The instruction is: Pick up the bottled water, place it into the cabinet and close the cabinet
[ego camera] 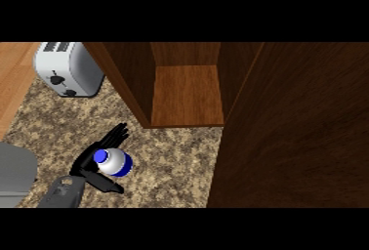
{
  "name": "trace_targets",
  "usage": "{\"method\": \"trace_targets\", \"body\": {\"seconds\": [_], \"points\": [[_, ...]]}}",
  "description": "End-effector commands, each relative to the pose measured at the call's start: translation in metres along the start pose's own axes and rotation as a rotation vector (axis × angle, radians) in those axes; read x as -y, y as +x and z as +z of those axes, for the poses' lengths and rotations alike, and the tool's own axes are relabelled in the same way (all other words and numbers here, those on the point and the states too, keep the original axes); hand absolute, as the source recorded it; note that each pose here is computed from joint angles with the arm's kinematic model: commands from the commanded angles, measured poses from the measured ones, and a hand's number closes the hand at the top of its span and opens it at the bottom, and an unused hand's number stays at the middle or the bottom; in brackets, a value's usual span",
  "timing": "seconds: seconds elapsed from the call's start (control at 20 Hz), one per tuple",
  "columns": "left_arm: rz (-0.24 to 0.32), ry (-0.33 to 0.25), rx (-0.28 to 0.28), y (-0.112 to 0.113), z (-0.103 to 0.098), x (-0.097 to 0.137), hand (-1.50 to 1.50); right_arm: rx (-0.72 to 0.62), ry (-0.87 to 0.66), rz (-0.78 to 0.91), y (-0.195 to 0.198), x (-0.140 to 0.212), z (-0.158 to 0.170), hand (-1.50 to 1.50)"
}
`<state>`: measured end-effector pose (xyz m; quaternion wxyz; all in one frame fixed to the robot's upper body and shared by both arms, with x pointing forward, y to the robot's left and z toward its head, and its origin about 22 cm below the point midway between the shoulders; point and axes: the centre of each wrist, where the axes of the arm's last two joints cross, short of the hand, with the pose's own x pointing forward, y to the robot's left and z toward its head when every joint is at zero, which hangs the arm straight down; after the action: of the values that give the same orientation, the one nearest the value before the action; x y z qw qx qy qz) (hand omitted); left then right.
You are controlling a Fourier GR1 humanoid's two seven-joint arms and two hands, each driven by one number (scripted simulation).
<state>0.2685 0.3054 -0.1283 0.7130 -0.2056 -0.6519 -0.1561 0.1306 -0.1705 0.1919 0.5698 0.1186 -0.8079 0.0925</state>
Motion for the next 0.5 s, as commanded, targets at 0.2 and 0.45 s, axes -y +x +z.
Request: {"method": "trace_targets", "body": {"seconds": [0.2, 0.45], "points": [[0.154, -0.099, 0.081, -0.005, -0.007, 0.003, -1.50, 0.060, -0.043, 0.017, 0.022, 0.003, 0.028, -1.50], [0.206, -0.127, 0.080, -0.010, -0.016, 0.015, 1.50, 0.055, -0.055, 0.029, 0.018, 0.013, 0.026, -1.50]]}}
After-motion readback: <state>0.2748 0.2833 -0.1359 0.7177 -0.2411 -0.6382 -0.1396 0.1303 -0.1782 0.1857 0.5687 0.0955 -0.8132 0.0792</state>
